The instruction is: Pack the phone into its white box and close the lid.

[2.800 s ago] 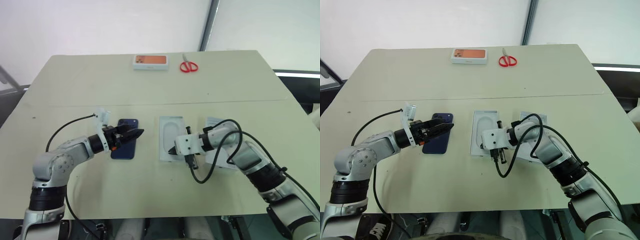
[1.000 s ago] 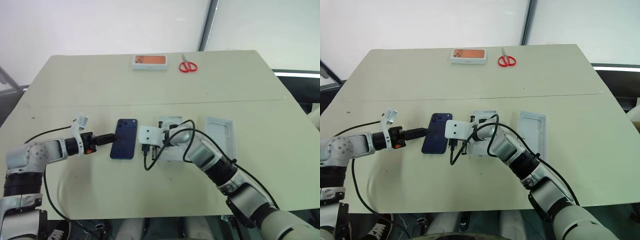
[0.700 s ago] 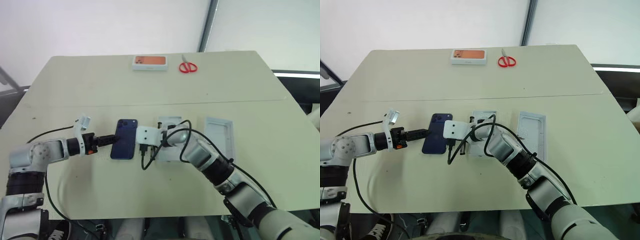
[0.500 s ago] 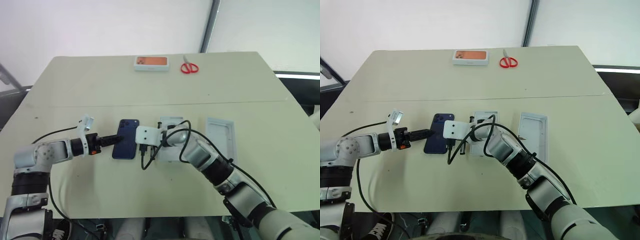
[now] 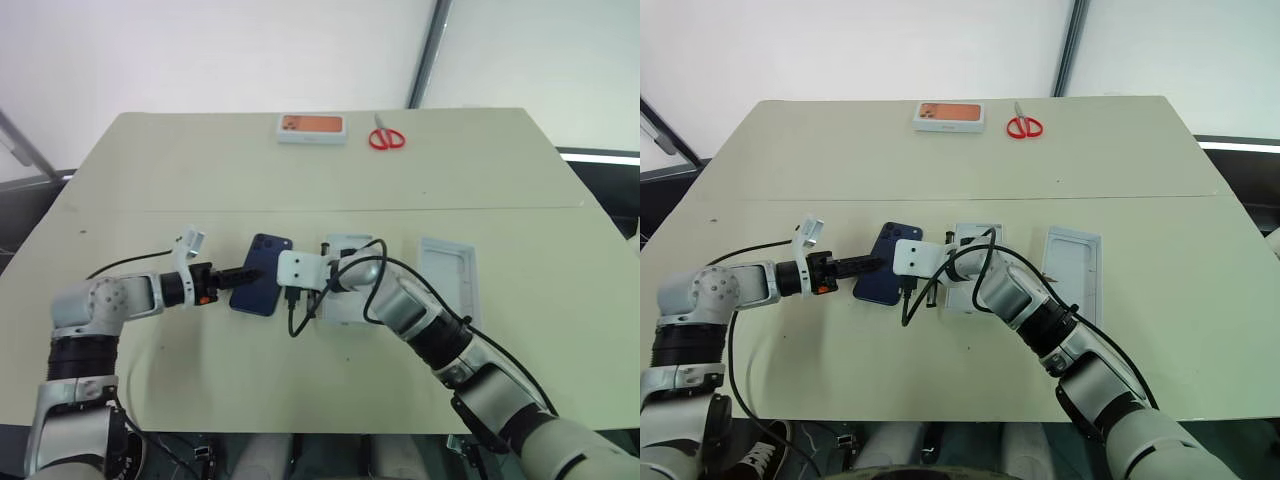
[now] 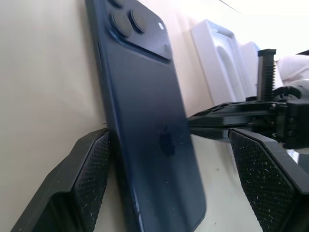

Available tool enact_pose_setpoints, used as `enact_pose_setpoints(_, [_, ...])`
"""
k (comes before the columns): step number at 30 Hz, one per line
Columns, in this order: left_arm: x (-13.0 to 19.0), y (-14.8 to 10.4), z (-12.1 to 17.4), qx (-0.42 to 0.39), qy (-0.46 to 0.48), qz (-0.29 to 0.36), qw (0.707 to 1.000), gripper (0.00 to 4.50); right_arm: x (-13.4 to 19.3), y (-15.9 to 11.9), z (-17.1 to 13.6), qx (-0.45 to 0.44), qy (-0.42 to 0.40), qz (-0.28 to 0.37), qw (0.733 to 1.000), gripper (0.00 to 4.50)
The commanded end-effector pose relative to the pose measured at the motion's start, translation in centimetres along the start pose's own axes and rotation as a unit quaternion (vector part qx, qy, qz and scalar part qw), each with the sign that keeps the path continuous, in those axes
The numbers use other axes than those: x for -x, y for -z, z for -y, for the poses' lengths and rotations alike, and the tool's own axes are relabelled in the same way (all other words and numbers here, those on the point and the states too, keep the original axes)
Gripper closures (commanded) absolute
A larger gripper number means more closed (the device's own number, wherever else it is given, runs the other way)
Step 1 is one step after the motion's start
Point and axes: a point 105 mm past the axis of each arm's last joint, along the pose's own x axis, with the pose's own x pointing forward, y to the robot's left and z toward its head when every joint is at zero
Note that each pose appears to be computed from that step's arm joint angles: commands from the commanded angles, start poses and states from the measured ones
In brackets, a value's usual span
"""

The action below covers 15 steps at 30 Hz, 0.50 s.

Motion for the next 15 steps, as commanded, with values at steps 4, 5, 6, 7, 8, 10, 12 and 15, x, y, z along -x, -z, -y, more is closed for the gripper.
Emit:
enact_pose_setpoints(4, [-2.0, 3.3, 1.3, 0.01, 0.023, -0.09, 0.996, 0.5, 0.0, -1.1, 0.6, 0.022, 0.011, 0.015, 1.0, 4.41])
enact_pose_setpoints(5, [-2.0, 3.0, 1.4, 0.01, 0.024, -0.086, 0.996, 0.5, 0.0, -1.1, 0.7, 0.024, 0.013, 0.015, 1.0, 4.41])
enact_pose_setpoints(6, [-2.0, 2.8, 1.4, 0.01, 0.022, -0.082, 0.996, 0.5, 0.0, -1.1, 0.7, 0.026, 0.014, 0.014, 0.999, 4.41])
enact_pose_setpoints(7, [-2.0, 2.6, 1.2, 0.012, 0.021, -0.076, 0.997, 0.5, 0.0, -1.1, 0.8, 0.028, 0.016, 0.013, 0.999, 4.41])
enact_pose_setpoints(8, [-1.9, 2.6, 1.1, 0.016, 0.019, -0.073, 0.997, 0.5, 0.0, -1.0, 0.9, 0.029, 0.017, 0.013, 0.999, 4.41])
enact_pose_setpoints(10, [-1.6, 2.5, 0.5, 0.025, 0.01, -0.064, 0.998, 0.5, 0.1, -0.9, 0.9, 0.029, 0.018, 0.011, 0.999, 4.41])
enact_pose_setpoints(12, [-1.3, 2.6, 0.2, 0.036, 0.008, -0.057, 0.998, 1.33, 0.1, -0.8, 1.0, 0.031, 0.019, 0.01, 0.999, 4.5])
enact_pose_setpoints(15, [-0.9, 2.6, 0.1, 0.046, 0.013, -0.049, 0.998, 2.77, 0.2, -0.7, 1.0, 0.028, 0.02, 0.009, 0.999, 4.5])
